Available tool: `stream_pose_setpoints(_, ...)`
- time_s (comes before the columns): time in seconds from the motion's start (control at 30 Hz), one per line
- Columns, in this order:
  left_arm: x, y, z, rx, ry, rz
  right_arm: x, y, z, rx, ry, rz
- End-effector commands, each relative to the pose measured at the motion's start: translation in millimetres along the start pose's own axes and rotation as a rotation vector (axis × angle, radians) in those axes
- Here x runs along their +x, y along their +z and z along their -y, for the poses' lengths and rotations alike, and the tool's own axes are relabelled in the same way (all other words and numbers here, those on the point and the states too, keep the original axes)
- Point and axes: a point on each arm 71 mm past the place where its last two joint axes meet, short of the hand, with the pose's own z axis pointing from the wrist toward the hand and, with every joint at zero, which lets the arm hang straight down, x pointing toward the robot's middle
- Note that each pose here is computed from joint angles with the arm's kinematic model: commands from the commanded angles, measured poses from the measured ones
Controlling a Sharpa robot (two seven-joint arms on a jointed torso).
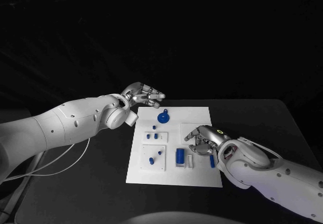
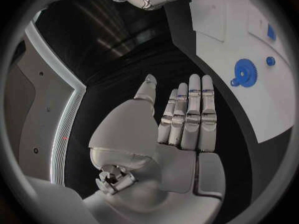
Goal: Assemble the parts on the task board
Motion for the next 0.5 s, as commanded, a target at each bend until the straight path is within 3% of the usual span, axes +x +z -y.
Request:
stream_pose_setpoints(0.03, 2.2, 0.5, 1.2, 0.009, -0.001, -0.018, 1.5, 0.1, -6, -0.086, -0.057, 0.027)
stream_pose_setpoints(0.5, 2.2, 0.8, 1.0, 0.009, -0.001, -0.018, 21.9, 4.9, -5, -0.065, -0.076, -0.095)
